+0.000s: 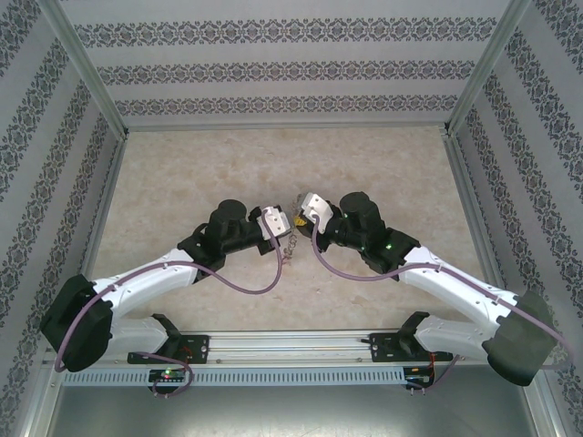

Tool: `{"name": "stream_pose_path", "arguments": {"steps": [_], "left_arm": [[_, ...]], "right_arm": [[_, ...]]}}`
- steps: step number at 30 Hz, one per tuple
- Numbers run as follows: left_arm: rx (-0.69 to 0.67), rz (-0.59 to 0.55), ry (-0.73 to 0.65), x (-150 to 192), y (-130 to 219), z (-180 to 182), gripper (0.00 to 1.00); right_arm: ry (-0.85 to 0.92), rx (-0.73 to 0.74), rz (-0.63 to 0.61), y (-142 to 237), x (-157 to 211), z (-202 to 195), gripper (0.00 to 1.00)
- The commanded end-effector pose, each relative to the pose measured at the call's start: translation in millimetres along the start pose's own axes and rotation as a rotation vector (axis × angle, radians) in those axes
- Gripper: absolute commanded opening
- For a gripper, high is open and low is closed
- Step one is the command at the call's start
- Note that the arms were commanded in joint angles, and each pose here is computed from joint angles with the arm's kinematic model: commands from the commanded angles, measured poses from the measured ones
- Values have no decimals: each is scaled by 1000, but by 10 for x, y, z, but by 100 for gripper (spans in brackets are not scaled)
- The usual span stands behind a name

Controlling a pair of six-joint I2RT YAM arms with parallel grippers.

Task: Put the keys on the keyring

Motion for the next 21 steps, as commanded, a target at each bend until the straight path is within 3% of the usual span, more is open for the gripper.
{"name": "stream_pose_path", "arguments": {"steps": [1,21], "left_arm": [[48,-90,38,-252,-26,-63,0],[43,-182,72,-411,81,-58,0]], "right_arm": [[7,65,-86,6,-183,-128,0],[-55,207,-9,37,39,-346,0]]}}
Point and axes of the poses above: each hand's point on the last joint's axis, 136 mm out from that joint toward the fingers, its own y axis back along the fingers, its own z axis along the line the jaws close on, x = y × z, the point moved 6 cm from there along y, back along the fingers, and after that the axes turned 5 degrees about y, right-handed, at the moved point
